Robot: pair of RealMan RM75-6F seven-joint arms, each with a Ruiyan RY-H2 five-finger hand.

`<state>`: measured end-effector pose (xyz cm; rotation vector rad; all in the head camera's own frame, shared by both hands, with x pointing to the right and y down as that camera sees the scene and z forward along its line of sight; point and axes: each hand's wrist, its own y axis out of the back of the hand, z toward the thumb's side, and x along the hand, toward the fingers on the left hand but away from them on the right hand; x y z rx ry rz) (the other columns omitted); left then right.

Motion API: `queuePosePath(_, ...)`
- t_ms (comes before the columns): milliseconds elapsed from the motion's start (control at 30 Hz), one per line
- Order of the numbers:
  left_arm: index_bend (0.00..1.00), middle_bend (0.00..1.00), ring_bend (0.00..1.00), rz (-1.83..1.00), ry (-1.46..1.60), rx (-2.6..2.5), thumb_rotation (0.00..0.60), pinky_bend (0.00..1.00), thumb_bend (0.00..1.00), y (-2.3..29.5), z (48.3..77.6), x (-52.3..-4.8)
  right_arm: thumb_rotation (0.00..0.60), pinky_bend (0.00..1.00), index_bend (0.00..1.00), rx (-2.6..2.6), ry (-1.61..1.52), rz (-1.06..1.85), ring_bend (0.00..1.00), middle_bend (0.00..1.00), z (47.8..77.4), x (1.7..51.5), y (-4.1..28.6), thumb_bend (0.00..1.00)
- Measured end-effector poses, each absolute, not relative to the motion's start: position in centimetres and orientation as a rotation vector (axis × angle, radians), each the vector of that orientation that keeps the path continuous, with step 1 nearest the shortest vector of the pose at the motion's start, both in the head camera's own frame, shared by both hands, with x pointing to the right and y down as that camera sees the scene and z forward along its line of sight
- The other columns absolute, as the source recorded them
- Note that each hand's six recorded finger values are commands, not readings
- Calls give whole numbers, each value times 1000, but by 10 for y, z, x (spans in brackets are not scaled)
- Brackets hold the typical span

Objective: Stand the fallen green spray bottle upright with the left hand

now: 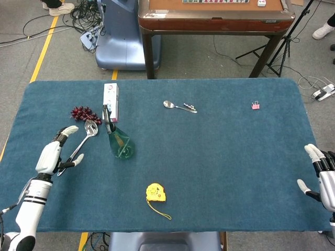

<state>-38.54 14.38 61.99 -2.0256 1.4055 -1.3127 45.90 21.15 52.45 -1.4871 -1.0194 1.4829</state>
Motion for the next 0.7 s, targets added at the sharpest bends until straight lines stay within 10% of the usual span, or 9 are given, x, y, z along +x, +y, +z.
queuePosePath(700,175,106,28,-1525,1189,-1702,600,80,375,212,577,-427,600,166,182,-1690,-960,1393,147,189,540,428,225,268)
